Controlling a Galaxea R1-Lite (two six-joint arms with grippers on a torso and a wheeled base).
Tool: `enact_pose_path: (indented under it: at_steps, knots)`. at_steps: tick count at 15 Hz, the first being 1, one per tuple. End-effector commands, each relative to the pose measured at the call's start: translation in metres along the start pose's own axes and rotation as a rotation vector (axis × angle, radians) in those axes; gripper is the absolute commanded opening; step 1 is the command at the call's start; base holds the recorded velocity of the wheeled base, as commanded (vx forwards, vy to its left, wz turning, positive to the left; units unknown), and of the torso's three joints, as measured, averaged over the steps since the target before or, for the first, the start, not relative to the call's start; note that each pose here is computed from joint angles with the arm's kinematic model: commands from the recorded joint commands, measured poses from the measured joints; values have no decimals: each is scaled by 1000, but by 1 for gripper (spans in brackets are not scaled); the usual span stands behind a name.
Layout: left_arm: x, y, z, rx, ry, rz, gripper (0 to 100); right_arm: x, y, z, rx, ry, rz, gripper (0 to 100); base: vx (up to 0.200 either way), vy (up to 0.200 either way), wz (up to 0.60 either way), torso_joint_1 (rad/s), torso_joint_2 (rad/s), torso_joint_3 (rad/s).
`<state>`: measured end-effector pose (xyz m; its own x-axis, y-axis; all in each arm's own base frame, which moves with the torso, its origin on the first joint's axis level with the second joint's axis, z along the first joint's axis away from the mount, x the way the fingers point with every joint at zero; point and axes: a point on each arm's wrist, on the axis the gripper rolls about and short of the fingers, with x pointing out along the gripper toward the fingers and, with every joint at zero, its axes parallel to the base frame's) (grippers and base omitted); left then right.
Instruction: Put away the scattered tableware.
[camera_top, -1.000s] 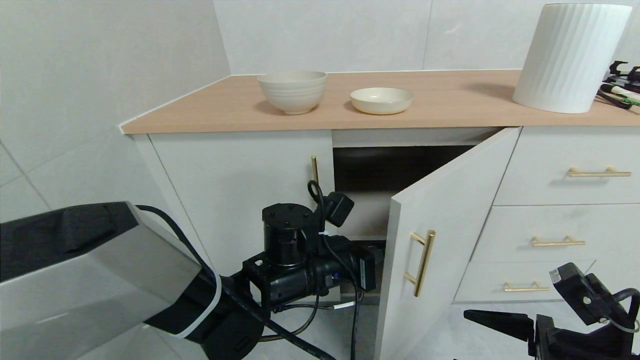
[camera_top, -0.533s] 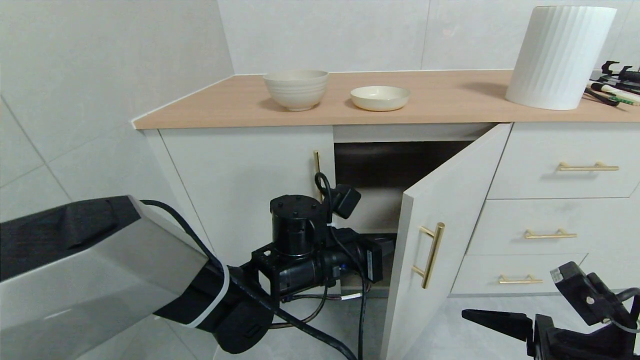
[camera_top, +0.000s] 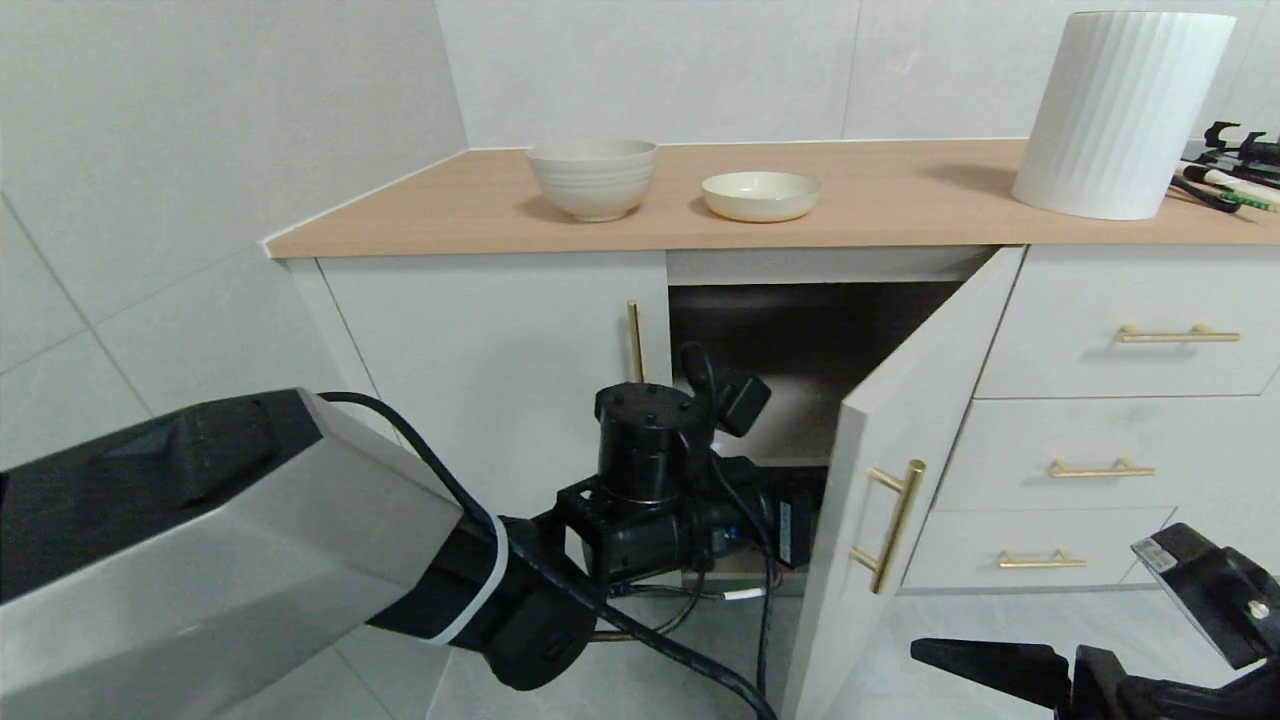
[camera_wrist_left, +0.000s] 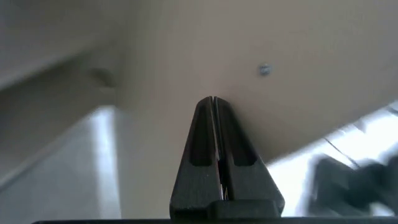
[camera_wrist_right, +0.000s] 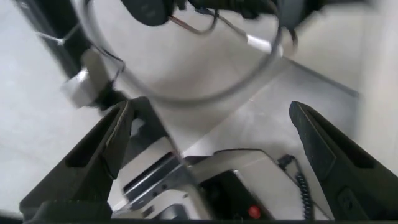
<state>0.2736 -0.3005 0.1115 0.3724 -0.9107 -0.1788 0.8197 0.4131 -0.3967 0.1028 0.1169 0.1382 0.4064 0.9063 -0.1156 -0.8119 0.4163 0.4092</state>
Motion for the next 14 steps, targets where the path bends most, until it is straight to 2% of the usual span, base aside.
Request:
enact_pose_path:
  at_steps: [1, 2, 3, 4, 5, 6, 7, 9, 11, 12, 13, 14]
  knots:
    - [5, -52, 8, 38, 12, -116, 0, -13, 17, 9, -28, -56, 78, 100, 0, 0, 0, 0, 0, 0]
    - [-3, -92, 5, 100, 51, -195, 0, -25, 25, 16, -39, -80, 111, 100, 0, 0, 0, 0, 0, 0]
    - [-13, -98, 2, 133, 65, -204, 0, -29, 28, 19, -43, -80, 128, 100, 0, 0, 0, 0, 0, 0]
    - [-19, -98, 0, 152, 72, -200, 0, -31, 29, 20, -40, -69, 128, 100, 0, 0, 0, 0, 0, 0]
    - [-31, -70, 1, 141, 76, -120, 0, -30, 29, 24, -29, -49, 106, 100, 0, 0, 0, 0, 0, 0]
    - [-41, -54, 2, 128, 61, -55, 0, -28, 27, 23, -23, -39, 93, 100, 0, 0, 0, 0, 0, 0]
    - [-48, -44, 2, 121, 48, -2, 0, -26, 25, 23, -20, -31, 81, 100, 0, 0, 0, 0, 0, 0]
    - [-80, -18, 7, 120, -45, 199, 0, -10, 12, 40, -10, -56, -3, 100, 0, 0, 0, 0, 0, 0]
    - [-112, -2, 19, 161, -124, 315, 0, 10, -13, 63, 5, -85, -118, 100, 0, 0, 0, 0, 0, 0]
    - [-122, 2, 24, 180, -139, 344, 0, 19, -21, 71, 9, -90, -139, 100, 0, 0, 0, 0, 0, 0]
    - [-145, 11, 31, 212, -168, 410, 0, 40, -35, 86, 20, -87, -173, 100, 0, 0, 0, 0, 0, 0]
    - [-158, 15, 36, 221, -189, 447, 0, 55, -44, 94, 32, -74, -203, 100, 0, 0, 0, 0, 0, 0]
